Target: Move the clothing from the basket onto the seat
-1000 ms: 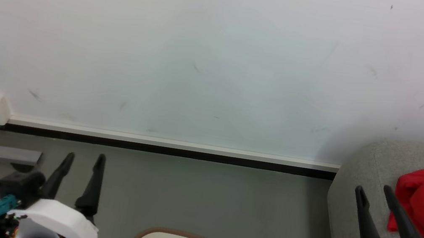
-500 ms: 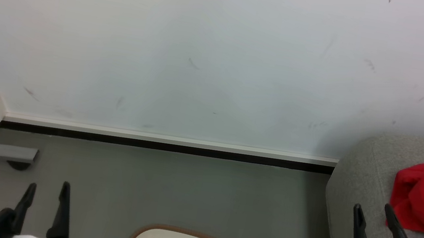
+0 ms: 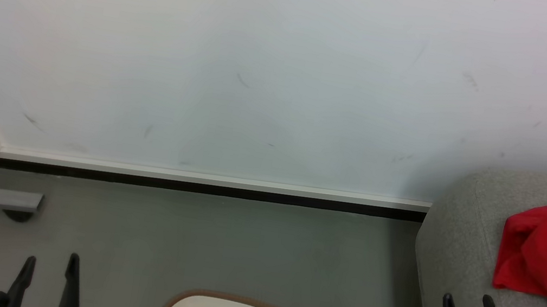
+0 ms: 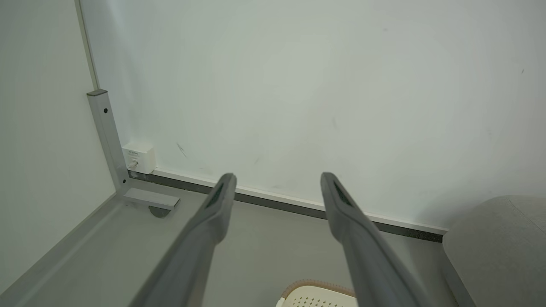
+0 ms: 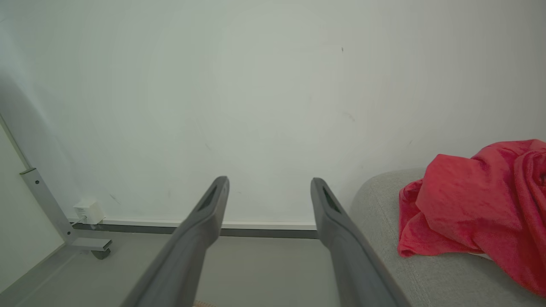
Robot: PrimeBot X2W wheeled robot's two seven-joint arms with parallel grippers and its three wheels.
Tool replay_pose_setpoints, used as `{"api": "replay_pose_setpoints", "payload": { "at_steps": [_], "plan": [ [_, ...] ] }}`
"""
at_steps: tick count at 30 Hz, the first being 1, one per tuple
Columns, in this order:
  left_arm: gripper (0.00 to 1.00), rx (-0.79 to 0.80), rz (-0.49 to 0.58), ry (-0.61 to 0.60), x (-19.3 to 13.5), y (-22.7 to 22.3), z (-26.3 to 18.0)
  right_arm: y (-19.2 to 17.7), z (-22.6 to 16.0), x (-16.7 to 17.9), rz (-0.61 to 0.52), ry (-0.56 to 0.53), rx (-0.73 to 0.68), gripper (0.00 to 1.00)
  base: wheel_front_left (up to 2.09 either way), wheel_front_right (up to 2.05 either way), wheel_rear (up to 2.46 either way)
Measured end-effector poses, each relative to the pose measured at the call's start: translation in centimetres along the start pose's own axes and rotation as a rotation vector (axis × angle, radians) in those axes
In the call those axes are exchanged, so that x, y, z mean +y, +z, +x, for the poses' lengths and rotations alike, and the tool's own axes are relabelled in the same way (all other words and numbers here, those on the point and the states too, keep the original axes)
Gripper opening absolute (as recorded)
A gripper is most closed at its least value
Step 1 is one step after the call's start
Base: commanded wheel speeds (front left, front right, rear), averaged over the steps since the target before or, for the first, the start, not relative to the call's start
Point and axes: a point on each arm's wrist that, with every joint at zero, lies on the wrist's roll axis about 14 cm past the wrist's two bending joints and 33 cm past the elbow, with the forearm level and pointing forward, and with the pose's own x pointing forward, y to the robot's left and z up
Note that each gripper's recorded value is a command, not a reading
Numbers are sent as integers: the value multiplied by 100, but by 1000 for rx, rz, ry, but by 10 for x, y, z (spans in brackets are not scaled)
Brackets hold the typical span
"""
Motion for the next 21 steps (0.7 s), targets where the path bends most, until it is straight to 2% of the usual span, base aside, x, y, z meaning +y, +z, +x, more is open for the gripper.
{"api": "replay_pose_setpoints", "payload": {
  "at_steps": [16,17,21],
  "plan": [
    [100,14,27,-36,-7,-7,4,-3,0,1,-8,6,10,100,0,0,0],
    [0,17,23,-38,-7,-8,4,-2,1,1,-8,6,10,0,0,0,0],
    [0,72,15,-34,-8,-25,-4,-19,-8,-2,2,-11,63,0,0,0,0]
  ]
}}
